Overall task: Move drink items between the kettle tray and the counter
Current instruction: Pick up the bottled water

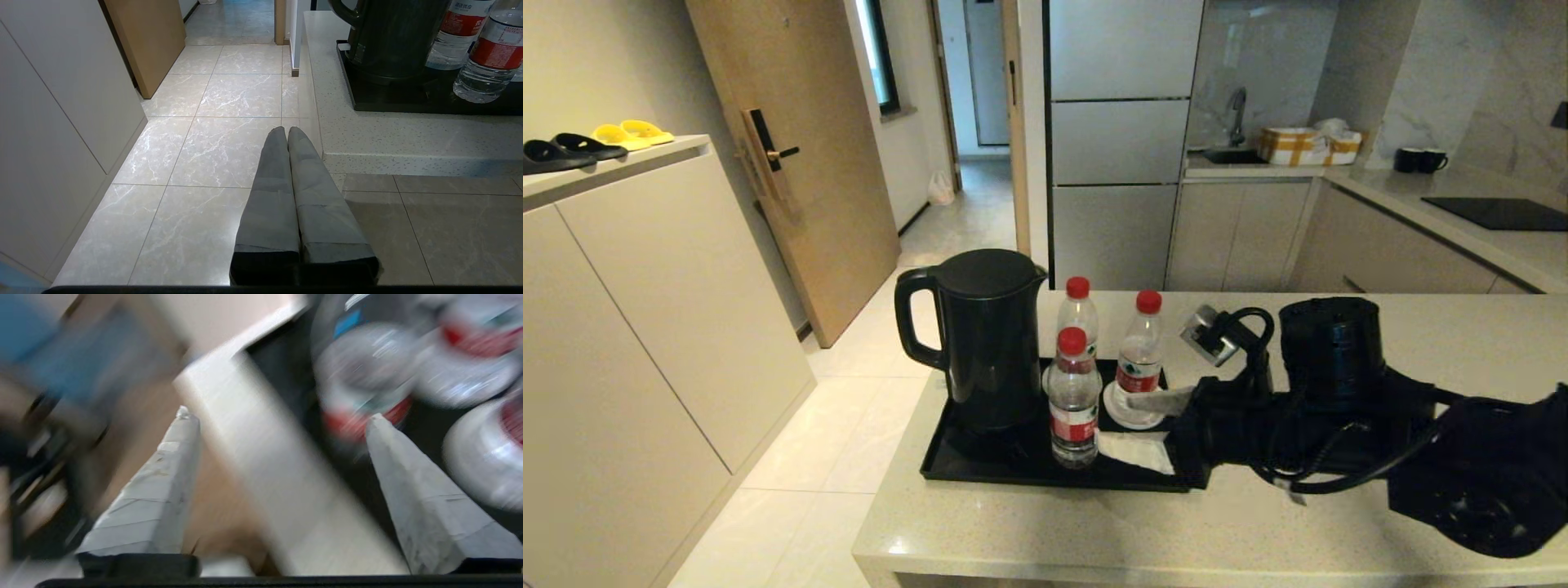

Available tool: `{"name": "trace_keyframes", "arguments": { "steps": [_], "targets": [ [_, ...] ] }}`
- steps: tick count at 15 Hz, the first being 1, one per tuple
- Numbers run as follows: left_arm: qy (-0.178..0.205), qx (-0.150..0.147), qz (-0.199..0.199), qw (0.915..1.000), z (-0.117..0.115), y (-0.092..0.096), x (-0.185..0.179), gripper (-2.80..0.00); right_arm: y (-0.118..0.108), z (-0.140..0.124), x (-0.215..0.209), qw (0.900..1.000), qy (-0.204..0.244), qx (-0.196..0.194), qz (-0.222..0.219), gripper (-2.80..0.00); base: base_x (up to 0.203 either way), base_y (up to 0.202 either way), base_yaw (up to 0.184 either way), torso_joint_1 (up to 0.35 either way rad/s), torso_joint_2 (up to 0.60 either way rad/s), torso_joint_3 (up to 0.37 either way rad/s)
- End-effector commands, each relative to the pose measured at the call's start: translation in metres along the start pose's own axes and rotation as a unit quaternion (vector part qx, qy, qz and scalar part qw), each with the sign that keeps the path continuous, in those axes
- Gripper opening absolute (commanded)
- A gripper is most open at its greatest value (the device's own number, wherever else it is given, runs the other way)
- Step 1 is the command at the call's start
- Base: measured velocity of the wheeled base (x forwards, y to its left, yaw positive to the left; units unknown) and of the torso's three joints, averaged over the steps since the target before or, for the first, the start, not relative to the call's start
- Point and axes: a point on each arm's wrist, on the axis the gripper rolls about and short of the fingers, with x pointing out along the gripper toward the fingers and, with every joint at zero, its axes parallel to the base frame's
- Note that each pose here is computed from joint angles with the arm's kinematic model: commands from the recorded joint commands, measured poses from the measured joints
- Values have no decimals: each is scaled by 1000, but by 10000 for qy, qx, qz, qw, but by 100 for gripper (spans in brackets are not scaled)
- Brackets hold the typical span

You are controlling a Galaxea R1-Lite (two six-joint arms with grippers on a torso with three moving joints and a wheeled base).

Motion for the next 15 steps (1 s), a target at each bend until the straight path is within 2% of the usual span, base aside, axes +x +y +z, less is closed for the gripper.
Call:
{"name": "trace_keyframes", "arguments": {
  "steps": [1,2,7,10,15],
  "targets": [
    [8,0,2,10000,0,0,0,-280,-19,-10,34,9982,-309,10,-505,0,0,0,0,0,0,0],
    [8,0,2,10000,0,0,0,-280,-21,-7,40,9968,-427,-2,-681,0,0,0,0,0,0,0],
    [8,0,2,10000,0,0,0,-280,-28,-9,54,9967,-401,18,-711,0,0,0,0,0,0,0],
    [8,0,2,10000,0,0,0,-280,-19,-16,67,9980,-301,-9,-560,0,0,0,0,0,0,0],
    [8,0,2,10000,0,0,0,-280,-18,-21,82,9986,-230,-20,-485,0,0,0,0,0,0,0]
  ]
}}
